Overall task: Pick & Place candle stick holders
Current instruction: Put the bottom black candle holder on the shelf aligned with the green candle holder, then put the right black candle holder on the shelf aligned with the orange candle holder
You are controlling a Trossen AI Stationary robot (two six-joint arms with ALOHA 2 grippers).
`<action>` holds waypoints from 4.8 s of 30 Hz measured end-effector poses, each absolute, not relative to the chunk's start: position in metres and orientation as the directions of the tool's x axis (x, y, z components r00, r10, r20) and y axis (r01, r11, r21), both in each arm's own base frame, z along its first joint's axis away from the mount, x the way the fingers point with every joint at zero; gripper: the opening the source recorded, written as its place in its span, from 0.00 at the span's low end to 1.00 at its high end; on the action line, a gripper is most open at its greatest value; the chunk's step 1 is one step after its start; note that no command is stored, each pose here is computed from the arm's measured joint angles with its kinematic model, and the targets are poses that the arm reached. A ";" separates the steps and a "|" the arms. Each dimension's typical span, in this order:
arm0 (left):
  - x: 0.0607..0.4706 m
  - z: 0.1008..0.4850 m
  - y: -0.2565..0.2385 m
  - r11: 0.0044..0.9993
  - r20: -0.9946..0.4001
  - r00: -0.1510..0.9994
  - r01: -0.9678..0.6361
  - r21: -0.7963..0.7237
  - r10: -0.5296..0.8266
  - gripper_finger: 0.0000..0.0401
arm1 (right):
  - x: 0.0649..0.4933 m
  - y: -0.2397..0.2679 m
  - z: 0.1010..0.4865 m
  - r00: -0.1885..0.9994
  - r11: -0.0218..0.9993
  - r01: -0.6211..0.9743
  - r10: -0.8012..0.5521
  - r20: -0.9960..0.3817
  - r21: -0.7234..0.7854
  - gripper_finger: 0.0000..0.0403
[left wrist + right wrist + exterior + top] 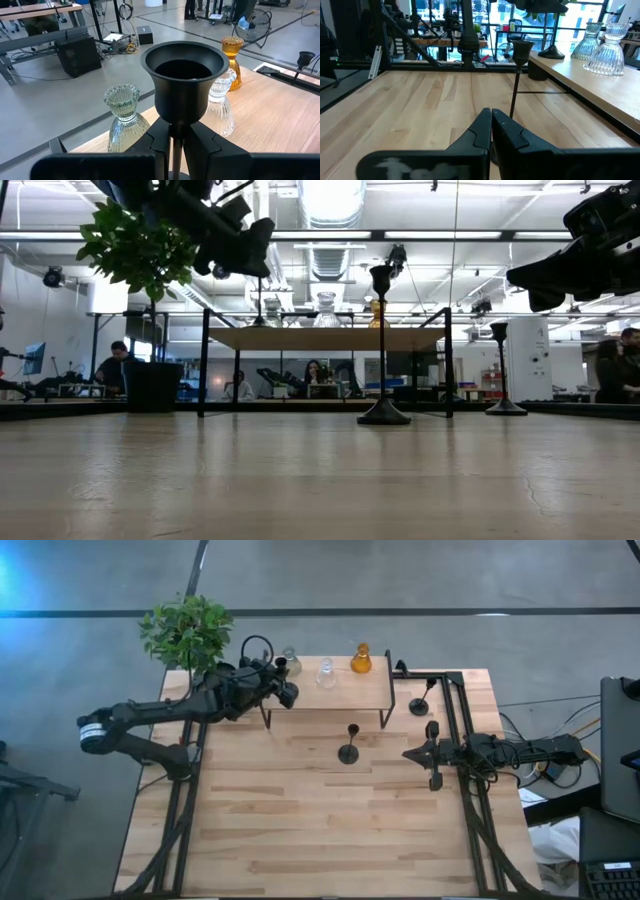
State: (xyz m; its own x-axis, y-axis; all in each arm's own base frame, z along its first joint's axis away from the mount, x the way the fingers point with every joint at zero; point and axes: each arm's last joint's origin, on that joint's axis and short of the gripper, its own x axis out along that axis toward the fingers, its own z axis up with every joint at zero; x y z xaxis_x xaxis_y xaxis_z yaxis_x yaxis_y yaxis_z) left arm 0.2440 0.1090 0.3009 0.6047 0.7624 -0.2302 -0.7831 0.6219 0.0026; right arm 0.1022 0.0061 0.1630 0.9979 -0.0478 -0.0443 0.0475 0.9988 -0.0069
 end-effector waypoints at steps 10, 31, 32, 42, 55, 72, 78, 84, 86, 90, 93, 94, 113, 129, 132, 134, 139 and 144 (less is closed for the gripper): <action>0.244 0.299 0.110 0.627 -0.232 0.610 -0.779 0.000 0.758 0.14 | 0.102 0.006 0.163 0.998 0.999 0.047 -0.048 -0.044 -0.007 0.02; 0.245 0.297 0.109 0.657 -0.245 0.633 -0.753 0.024 0.734 0.17 | 0.102 0.006 0.163 0.998 0.999 0.047 -0.048 -0.045 -0.007 0.02; 0.245 0.297 0.109 0.658 -0.245 0.633 -0.753 0.027 0.734 0.17 | 0.102 0.006 0.163 0.998 0.999 0.047 -0.048 -0.045 -0.007 0.02; 0.244 0.298 0.111 0.638 -0.237 0.610 -0.768 0.057 0.756 0.17 | 0.102 0.006 0.163 0.998 0.999 0.047 -0.048 -0.045 -0.007 0.02; 0.243 0.297 0.114 0.664 -0.245 0.636 -0.746 0.045 0.732 0.17 | 0.102 0.006 0.163 0.998 0.999 0.047 -0.048 -0.045 -0.007 0.02; 0.228 0.304 0.108 0.665 -0.284 0.627 -0.745 0.053 0.725 0.55 | 0.102 0.006 0.163 0.998 0.999 0.048 -0.048 -0.045 -0.007 0.02; 0.204 0.311 0.098 0.659 -0.344 0.607 -0.750 0.050 0.716 0.58 | 0.102 0.006 0.163 0.998 0.999 0.048 -0.048 -0.045 -0.007 0.02; 0.175 0.313 0.083 0.703 -0.446 0.616 -0.710 0.043 0.650 0.58 | 0.102 0.006 0.163 0.998 0.999 0.047 -0.048 -0.045 -0.007 0.02; 0.166 0.317 0.077 0.744 -0.448 0.664 -0.668 0.005 0.599 0.58 | 0.102 0.006 0.163 0.998 0.999 0.048 -0.048 -0.045 -0.007 0.02; 0.150 0.324 0.065 0.824 -0.445 0.770 -0.555 -0.115 0.457 0.58 | 0.102 0.006 0.163 0.998 0.999 0.047 -0.048 -0.045 -0.007 0.02; 0.140 0.330 0.054 0.884 -0.422 0.851 -0.423 -0.198 0.313 0.58 | 0.102 0.006 0.163 0.998 0.999 0.047 -0.048 -0.045 -0.007 0.02; 0.137 0.332 0.050 0.900 -0.407 0.873 -0.378 -0.216 0.269 0.58 | 0.102 0.006 0.163 0.998 0.999 0.048 -0.048 -0.045 -0.007 0.02; 0.135 0.307 -0.045 0.950 -0.167 0.971 -0.208 -0.234 0.171 0.52 | 0.102 0.006 0.163 0.998 0.999 0.047 -0.048 -0.045 -0.007 0.02; 0.131 0.201 -0.055 0.983 -0.152 0.976 -0.169 -0.076 0.156 0.52 | 0.102 0.006 0.163 0.998 0.999 0.048 -0.048 -0.044 -0.007 0.02; 0.130 0.188 -0.053 0.987 -0.152 0.976 -0.161 -0.009 0.158 0.52 | 0.102 0.006 0.163 0.998 0.999 0.048 -0.048 -0.044 -0.007 0.02; 0.128 0.180 -0.053 0.987 -0.170 0.972 -0.157 0.034 0.161 0.52 | 0.102 0.006 0.163 0.998 0.999 0.048 -0.048 -0.044 -0.007 0.02; 0.123 0.158 -0.050 0.985 -0.223 0.960 -0.155 0.074 0.168 0.52 | 0.102 0.006 0.163 0.998 0.999 0.048 -0.048 -0.044 -0.007 0.02; 0.116 0.132 -0.045 0.979 -0.288 0.936 -0.188 0.083 0.204 0.52 | 0.102 0.006 0.163 0.998 0.999 0.048 -0.048 -0.045 -0.007 0.02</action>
State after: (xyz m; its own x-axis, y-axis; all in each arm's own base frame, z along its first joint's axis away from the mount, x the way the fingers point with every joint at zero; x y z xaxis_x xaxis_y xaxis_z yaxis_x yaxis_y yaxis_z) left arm 0.1158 -0.0447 0.1322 0.9356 0.2044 -0.2879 -0.1882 0.9786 0.0830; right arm 0.1022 0.0061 0.1629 0.9979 -0.0478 -0.0446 0.0475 0.9988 -0.0070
